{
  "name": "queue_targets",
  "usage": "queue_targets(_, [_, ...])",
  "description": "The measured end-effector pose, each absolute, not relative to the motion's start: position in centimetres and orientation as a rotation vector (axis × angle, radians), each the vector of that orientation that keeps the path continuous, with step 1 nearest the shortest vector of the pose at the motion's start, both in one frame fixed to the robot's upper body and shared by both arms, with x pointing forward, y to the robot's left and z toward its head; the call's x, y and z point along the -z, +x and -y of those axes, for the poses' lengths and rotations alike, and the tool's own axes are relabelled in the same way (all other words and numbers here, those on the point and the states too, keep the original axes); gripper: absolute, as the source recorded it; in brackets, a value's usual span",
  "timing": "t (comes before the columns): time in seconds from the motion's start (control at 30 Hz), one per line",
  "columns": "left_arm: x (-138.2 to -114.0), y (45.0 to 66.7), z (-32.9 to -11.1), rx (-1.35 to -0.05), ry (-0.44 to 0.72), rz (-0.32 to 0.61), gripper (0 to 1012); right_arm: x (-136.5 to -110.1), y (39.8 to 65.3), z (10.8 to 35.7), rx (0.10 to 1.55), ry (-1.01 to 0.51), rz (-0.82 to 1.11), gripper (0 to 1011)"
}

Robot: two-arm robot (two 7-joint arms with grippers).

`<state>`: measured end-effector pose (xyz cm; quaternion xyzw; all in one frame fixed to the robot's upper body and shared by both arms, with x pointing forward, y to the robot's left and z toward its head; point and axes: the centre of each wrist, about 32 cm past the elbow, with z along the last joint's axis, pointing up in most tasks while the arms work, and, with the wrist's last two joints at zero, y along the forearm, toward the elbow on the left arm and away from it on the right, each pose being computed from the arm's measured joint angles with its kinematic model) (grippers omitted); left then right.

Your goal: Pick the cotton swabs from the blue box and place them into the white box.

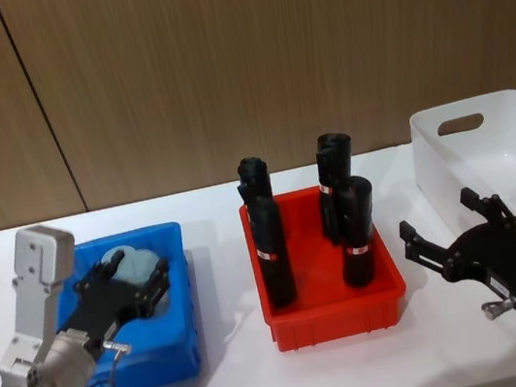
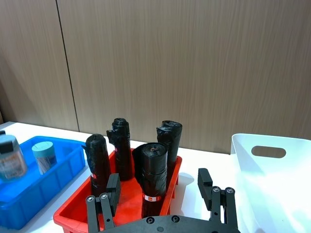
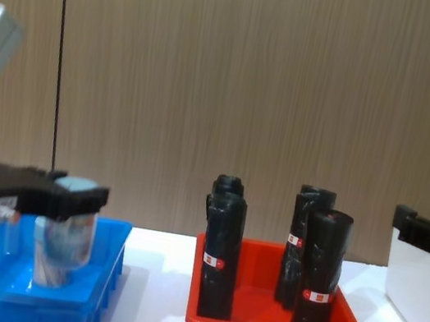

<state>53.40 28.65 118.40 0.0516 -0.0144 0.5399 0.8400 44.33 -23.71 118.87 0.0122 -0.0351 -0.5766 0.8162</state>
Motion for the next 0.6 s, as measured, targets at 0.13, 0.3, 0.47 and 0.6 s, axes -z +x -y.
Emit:
queue_targets(0.13, [-119.6, 53.3, -28.1, -1.109, 0.097, 0.056, 665, -118.9, 44.3, 23.7, 1.230, 0.026, 0.075, 1002])
queue_targets(0.3, [-121.0, 53.2, -27.5, -1.058, 0.081, 0.084, 665, -118.9, 44.3, 23.7, 1.229, 0.026, 0.075, 1001])
queue_targets(0.47, [-122.4, 53.4, -26.7, -0.992, 0.061, 0.101, 665, -118.9, 44.3, 23.7, 1.229, 0.026, 0.075, 1002])
queue_targets(0.6, [-123.2, 53.6, -26.1, -0.939, 0.042, 0.104, 665, -118.9, 44.3, 23.7, 1.229, 0.026, 0.075, 1001])
